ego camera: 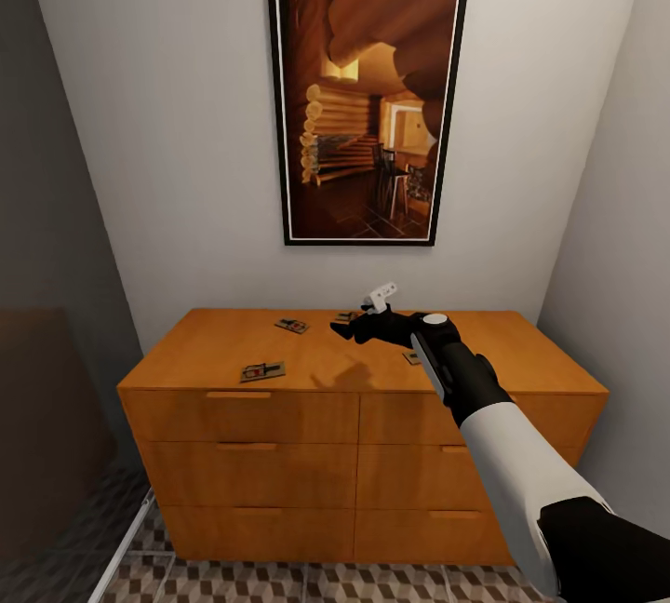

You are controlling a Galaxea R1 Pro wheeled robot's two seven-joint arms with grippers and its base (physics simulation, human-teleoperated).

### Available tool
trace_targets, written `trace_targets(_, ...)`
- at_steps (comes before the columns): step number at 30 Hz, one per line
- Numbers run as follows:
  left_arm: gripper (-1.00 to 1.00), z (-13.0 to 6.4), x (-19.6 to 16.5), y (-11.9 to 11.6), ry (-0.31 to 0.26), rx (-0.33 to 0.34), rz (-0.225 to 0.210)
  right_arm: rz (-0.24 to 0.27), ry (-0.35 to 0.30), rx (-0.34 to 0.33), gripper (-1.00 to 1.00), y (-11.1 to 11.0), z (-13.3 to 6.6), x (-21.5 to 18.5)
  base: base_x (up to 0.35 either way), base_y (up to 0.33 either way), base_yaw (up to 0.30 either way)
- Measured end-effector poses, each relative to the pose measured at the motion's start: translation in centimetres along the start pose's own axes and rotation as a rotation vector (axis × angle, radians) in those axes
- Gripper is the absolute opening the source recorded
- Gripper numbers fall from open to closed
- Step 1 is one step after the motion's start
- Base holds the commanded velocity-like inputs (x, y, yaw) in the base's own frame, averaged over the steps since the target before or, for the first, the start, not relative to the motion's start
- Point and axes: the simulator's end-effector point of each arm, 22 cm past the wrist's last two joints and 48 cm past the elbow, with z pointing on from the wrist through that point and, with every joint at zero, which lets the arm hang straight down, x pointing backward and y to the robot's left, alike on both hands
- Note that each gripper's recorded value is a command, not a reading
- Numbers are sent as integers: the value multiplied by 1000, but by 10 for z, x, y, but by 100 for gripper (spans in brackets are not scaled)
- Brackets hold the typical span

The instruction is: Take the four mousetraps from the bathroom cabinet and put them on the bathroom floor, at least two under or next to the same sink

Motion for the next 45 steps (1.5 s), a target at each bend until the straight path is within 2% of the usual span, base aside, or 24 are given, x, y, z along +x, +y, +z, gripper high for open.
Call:
trace_targets(27,100,0,0,0,0,0,0,12,19,-4,100,1,3,11,43,4,0)
trace_targets(45,100,0,1,0,1,0,0,12,19,-4,100,1,3,11,38,243,0)
